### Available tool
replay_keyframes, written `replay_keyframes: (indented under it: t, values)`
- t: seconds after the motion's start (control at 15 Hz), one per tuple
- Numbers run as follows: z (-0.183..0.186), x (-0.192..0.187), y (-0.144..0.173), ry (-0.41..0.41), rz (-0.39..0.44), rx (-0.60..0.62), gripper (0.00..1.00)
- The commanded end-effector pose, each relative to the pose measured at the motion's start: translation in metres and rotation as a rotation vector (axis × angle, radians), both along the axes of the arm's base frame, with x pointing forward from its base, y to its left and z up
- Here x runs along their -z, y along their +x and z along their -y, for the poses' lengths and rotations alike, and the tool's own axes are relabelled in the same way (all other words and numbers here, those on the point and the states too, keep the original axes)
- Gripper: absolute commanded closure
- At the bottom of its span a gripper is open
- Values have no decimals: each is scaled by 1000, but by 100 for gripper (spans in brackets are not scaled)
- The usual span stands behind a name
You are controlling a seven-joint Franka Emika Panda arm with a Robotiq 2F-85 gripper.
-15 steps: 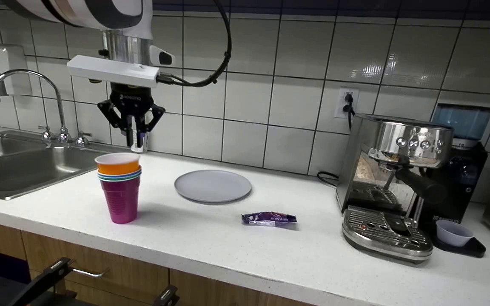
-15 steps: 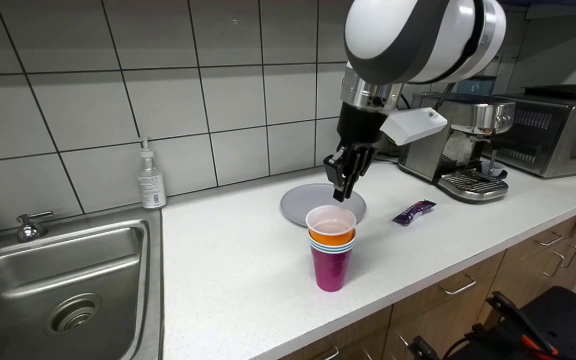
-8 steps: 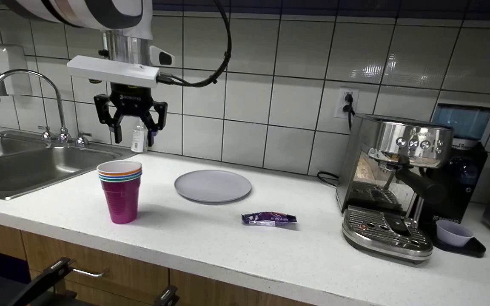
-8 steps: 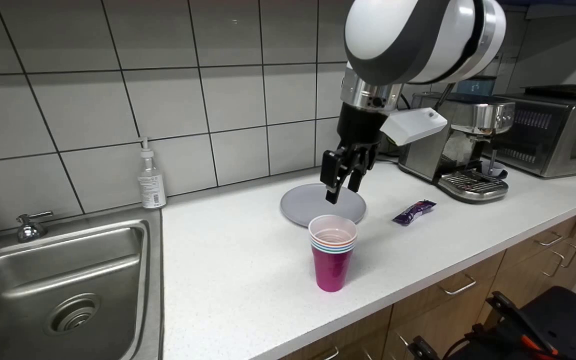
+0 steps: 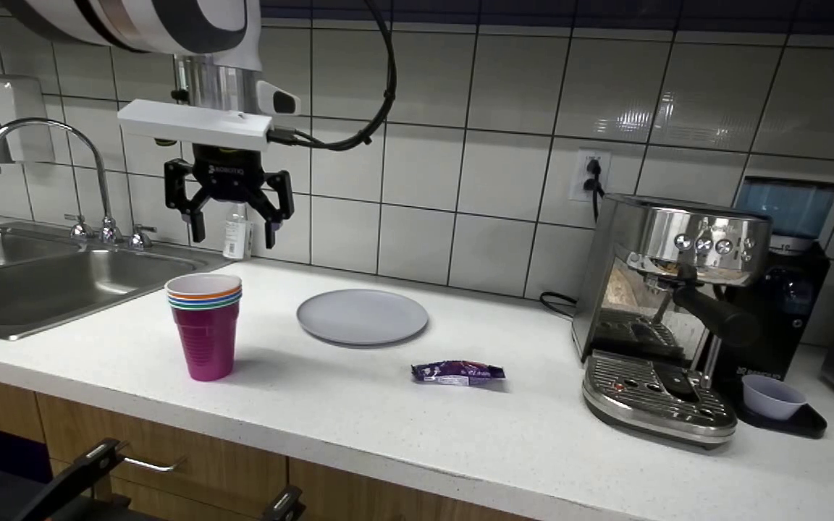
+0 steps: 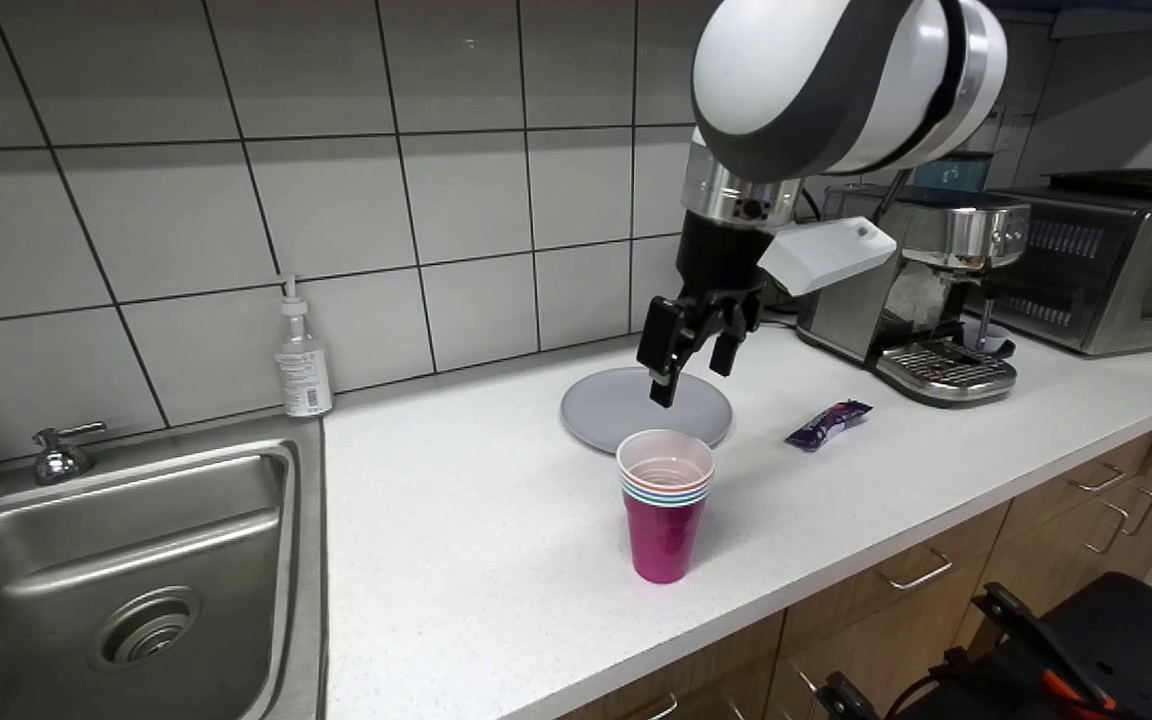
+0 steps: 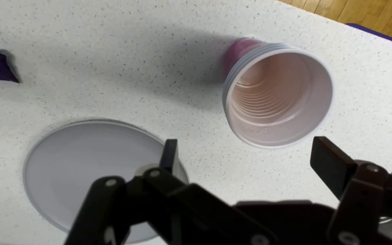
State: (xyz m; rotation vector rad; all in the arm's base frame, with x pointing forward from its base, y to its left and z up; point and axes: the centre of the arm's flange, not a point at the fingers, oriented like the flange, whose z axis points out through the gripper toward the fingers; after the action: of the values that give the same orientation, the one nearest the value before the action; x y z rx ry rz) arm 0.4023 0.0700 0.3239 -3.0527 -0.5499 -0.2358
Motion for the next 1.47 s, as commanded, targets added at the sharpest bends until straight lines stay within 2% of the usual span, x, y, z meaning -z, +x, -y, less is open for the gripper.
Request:
replay_keyframes:
  t: [0.0, 0.47, 0.8, 0.87, 0.93, 1.4]
  values:
    - [-3, 0, 16, -44, 7, 60, 0]
    - [4, -8, 30, -144, 24, 233, 0]
    - [7, -18, 33, -153, 10, 324, 0]
    - [7, -18, 33, -150, -7, 333, 0]
    - [11, -10, 27, -133, 17, 296, 0]
    - [12, -12, 29, -140, 4, 308, 0]
